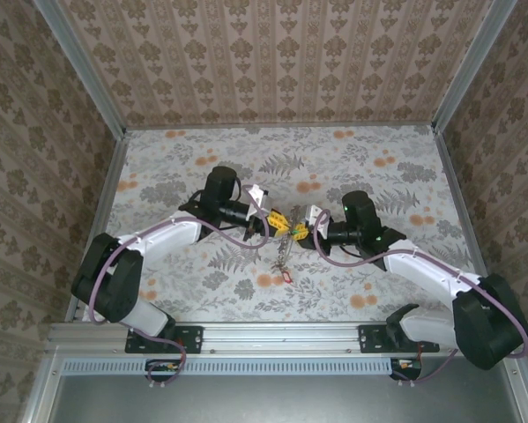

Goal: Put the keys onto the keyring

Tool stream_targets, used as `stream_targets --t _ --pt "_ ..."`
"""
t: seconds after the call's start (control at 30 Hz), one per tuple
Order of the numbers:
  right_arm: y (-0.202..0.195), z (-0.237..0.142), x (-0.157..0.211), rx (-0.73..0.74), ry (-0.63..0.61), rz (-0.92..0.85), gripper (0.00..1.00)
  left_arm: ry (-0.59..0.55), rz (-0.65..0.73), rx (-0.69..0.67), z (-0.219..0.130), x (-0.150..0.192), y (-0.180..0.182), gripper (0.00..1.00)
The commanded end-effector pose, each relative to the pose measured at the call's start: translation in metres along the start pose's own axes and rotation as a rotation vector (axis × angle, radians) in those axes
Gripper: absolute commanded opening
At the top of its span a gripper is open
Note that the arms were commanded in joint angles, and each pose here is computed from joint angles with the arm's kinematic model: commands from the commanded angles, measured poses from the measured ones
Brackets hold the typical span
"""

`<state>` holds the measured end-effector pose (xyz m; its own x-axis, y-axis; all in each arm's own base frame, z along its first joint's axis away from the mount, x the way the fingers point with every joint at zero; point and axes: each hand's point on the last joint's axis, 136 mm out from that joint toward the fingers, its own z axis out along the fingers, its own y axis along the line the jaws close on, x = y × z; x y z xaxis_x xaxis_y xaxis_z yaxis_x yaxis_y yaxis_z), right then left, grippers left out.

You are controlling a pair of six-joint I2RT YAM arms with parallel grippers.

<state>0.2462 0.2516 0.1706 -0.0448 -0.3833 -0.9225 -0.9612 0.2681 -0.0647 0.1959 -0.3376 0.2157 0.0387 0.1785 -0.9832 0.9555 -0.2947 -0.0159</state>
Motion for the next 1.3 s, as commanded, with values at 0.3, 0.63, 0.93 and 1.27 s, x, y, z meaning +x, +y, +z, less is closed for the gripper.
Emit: stream_targets --t 0.3,0.63,0.93,1.27 --pt "-0.002 -0.023 -0.042 0.025 -0.009 -0.018 0.0 0.012 0.057 -0.017 -0.005 -0.006 0.002 0.0" --pt "-0.001 -0.032 -0.033 0.079 0.317 -0.218 0.0 0.068 0.008 -0.041 -0.001 0.01 0.013 0.0" --pt "-0.036 -0.058 -0.012 0.176 0.821 -0.463 0.0 0.02 -0.036 -0.127 -0.009 0.01 0.033 0.32" --pt "-0.077 -0.076 -0.057 0.373 1.005 -0.734 0.0 0.02 -0.233 -0.666 -0.096 0.031 0.095 1.0"
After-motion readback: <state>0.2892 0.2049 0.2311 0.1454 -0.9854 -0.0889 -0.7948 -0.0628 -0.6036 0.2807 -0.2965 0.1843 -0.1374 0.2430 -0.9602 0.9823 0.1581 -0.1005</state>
